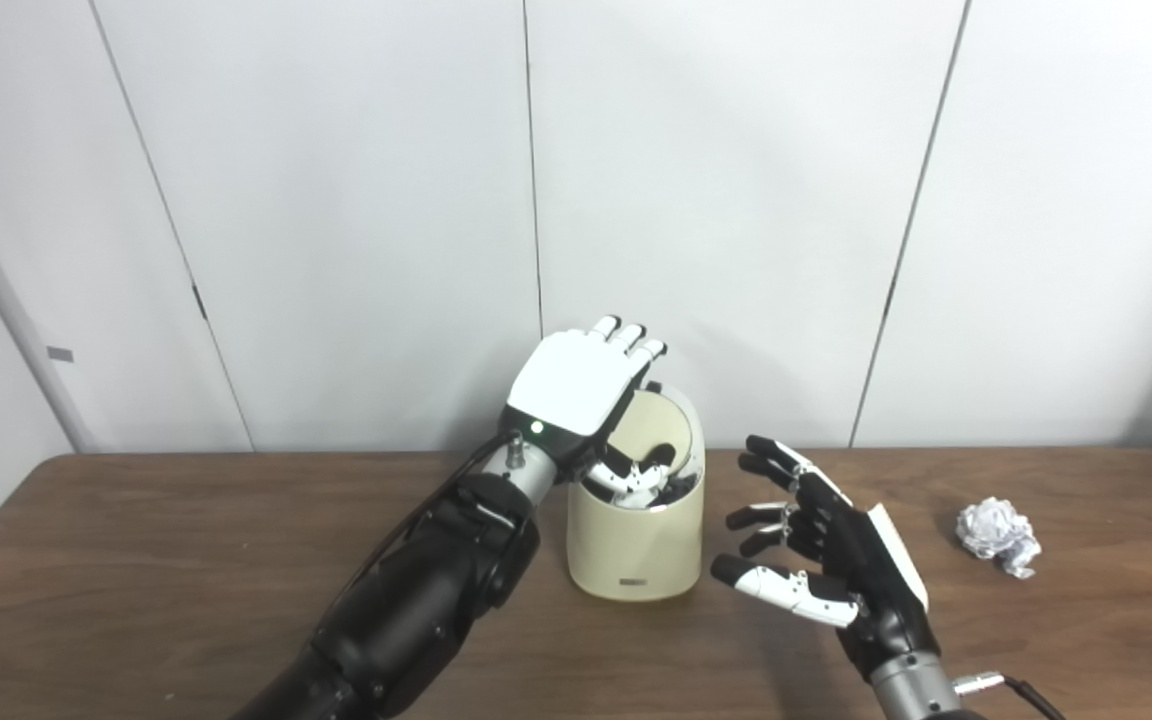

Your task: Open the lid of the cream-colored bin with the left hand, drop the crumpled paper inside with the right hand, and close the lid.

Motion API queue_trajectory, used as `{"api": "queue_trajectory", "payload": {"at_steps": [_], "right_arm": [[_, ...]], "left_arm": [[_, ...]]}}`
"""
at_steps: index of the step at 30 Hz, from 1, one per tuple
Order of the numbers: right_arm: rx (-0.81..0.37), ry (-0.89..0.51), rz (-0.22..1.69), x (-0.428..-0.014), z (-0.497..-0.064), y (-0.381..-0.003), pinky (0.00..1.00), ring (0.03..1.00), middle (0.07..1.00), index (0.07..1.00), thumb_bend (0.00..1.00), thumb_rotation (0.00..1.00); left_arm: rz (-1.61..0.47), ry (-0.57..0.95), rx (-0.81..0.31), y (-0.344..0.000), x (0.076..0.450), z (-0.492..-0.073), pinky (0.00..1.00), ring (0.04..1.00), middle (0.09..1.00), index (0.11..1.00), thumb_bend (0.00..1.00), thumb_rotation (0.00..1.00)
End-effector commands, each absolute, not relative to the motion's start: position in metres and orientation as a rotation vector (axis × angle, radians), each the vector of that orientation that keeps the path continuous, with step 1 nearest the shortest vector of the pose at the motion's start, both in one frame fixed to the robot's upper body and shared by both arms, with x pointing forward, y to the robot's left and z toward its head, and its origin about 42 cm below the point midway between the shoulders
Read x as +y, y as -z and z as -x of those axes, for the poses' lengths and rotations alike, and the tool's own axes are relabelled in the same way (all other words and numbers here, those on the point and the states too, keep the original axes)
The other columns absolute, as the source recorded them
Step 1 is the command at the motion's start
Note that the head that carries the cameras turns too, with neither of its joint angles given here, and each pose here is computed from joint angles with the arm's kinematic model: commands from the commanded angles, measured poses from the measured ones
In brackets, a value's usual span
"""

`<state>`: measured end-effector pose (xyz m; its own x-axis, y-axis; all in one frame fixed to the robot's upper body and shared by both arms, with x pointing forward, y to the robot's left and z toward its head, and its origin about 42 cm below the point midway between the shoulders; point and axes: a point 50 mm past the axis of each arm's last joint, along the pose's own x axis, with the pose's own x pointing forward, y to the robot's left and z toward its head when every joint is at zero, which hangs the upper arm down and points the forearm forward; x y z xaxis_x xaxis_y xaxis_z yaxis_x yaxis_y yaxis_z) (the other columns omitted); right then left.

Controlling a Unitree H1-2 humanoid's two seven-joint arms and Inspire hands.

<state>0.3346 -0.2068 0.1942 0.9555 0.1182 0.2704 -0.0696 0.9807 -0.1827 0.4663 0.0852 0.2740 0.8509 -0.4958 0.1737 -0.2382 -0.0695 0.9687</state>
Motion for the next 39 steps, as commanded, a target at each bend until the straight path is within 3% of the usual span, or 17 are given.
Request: {"api": "queue_trajectory", "payload": {"at_steps": [1, 8, 17, 18, 19, 22, 26, 39], "right_arm": [[-0.353, -0.106, 0.169, -0.204, -0.338, -0.208, 0.48, 0.609, 0.837, 0.840, 0.70, 0.28], [-0.355, -0.111, 0.171, -0.203, -0.338, -0.207, 0.47, 0.608, 0.839, 0.846, 0.71, 0.29], [-0.358, -0.116, 0.176, -0.204, -0.339, -0.206, 0.46, 0.602, 0.839, 0.847, 0.71, 0.31], [-0.356, -0.118, 0.171, -0.203, -0.338, -0.206, 0.46, 0.602, 0.839, 0.847, 0.71, 0.31], [-0.355, -0.120, 0.168, -0.203, -0.338, -0.206, 0.45, 0.591, 0.833, 0.846, 0.71, 0.29], [-0.356, -0.125, 0.162, -0.202, -0.338, -0.205, 0.45, 0.578, 0.831, 0.845, 0.70, 0.27], [-0.355, -0.127, 0.173, -0.203, -0.337, -0.204, 0.45, 0.583, 0.832, 0.847, 0.68, 0.26], [-0.347, -0.127, 0.179, -0.206, -0.336, -0.204, 0.44, 0.589, 0.831, 0.845, 0.70, 0.29]], "left_arm": [[-1.722, 0.273, -0.476, -0.255, 0.103, -0.470, 0.86, 0.967, 0.947, 0.936, 1.00, 0.15], [-1.578, 0.216, -0.503, -0.282, 0.108, -0.468, 0.84, 0.962, 0.935, 0.930, 1.00, 0.13], [-1.456, 0.181, -0.507, -0.299, 0.110, -0.466, 0.77, 0.937, 0.922, 0.919, 0.94, 0.19], [-1.307, 0.121, -0.550, -0.310, 0.113, -0.464, 0.77, 0.937, 0.922, 0.919, 0.94, 0.19], [-1.188, 0.070, -0.575, -0.317, 0.117, -0.462, 0.66, 0.831, 0.868, 0.892, 0.86, 0.21], [-1.002, -0.016, -0.609, -0.325, 0.126, -0.461, 0.59, 0.771, 0.844, 0.878, 0.80, 0.22], [-0.899, -0.069, -0.636, -0.321, 0.132, -0.463, 0.58, 0.767, 0.846, 0.876, 0.77, 0.21], [-0.667, -0.080, -0.591, -0.316, 0.141, -0.459, 0.69, 0.804, 0.813, 0.876, 0.75, 0.21]]}}
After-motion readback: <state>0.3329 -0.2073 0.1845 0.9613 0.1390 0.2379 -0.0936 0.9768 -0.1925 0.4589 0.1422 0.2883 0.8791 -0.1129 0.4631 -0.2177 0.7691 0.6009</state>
